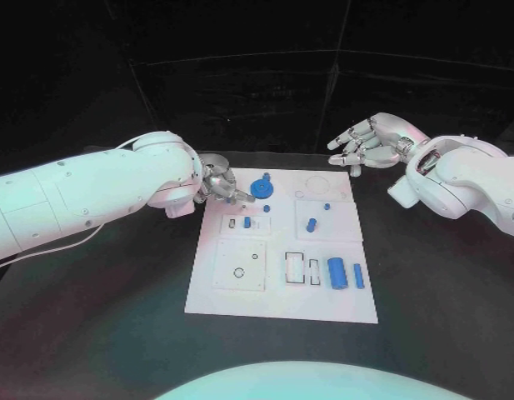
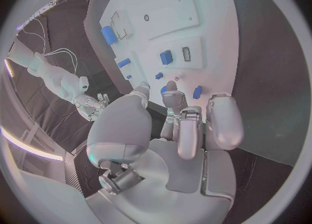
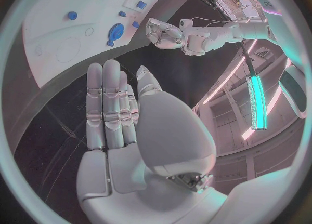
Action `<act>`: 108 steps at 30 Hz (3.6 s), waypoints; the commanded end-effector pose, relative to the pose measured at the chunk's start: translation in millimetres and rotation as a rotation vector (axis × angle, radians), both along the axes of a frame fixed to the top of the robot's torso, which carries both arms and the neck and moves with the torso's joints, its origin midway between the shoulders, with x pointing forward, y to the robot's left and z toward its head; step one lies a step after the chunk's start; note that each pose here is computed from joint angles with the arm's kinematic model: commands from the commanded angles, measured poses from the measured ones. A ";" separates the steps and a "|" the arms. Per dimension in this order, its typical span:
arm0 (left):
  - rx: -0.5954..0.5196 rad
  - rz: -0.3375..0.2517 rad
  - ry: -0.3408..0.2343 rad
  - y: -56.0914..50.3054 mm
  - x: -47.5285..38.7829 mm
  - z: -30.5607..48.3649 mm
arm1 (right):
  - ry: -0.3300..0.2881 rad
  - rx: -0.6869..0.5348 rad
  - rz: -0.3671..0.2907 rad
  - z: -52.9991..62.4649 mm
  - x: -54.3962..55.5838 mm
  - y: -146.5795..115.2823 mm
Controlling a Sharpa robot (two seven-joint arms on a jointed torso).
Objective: Assemble the parts on the task board
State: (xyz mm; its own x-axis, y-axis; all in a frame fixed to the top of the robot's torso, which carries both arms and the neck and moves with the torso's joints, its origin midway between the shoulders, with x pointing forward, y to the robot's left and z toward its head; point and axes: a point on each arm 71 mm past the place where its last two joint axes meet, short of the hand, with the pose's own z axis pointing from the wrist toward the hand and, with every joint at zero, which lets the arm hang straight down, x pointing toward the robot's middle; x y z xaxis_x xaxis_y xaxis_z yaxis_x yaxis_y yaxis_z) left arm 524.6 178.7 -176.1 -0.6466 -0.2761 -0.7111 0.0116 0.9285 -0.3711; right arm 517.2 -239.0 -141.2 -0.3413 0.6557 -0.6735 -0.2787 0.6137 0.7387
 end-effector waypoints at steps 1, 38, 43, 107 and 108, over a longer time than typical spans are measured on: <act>-0.011 -0.010 0.039 4.6 6.3 5.9 | -0.007 0.002 0.011 1.5 0.5 0.8; 0.203 0.034 0.088 19.2 67.0 -3.8 | -0.009 0.005 0.020 1.1 2.5 8.8; 0.209 0.018 0.107 15.6 66.1 -6.8 | -0.009 0.005 0.021 1.1 2.6 9.3; 0.187 -0.008 0.149 4.7 61.5 -18.3 | -0.002 0.003 0.031 0.3 3.3 13.0; 0.187 -0.008 0.149 4.8 61.5 -18.3 | -0.002 0.003 0.031 0.3 3.3 13.1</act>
State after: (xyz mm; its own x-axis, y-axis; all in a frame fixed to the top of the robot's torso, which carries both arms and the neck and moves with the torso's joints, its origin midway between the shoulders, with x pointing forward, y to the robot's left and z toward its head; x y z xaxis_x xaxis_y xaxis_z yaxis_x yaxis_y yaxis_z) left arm 586.5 184.5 -194.9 -0.7438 -0.1406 -0.6535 -0.0264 0.9830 -0.1815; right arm 520.5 -226.9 -142.2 -0.3553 0.6505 -0.6713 -0.2905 0.6057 0.7407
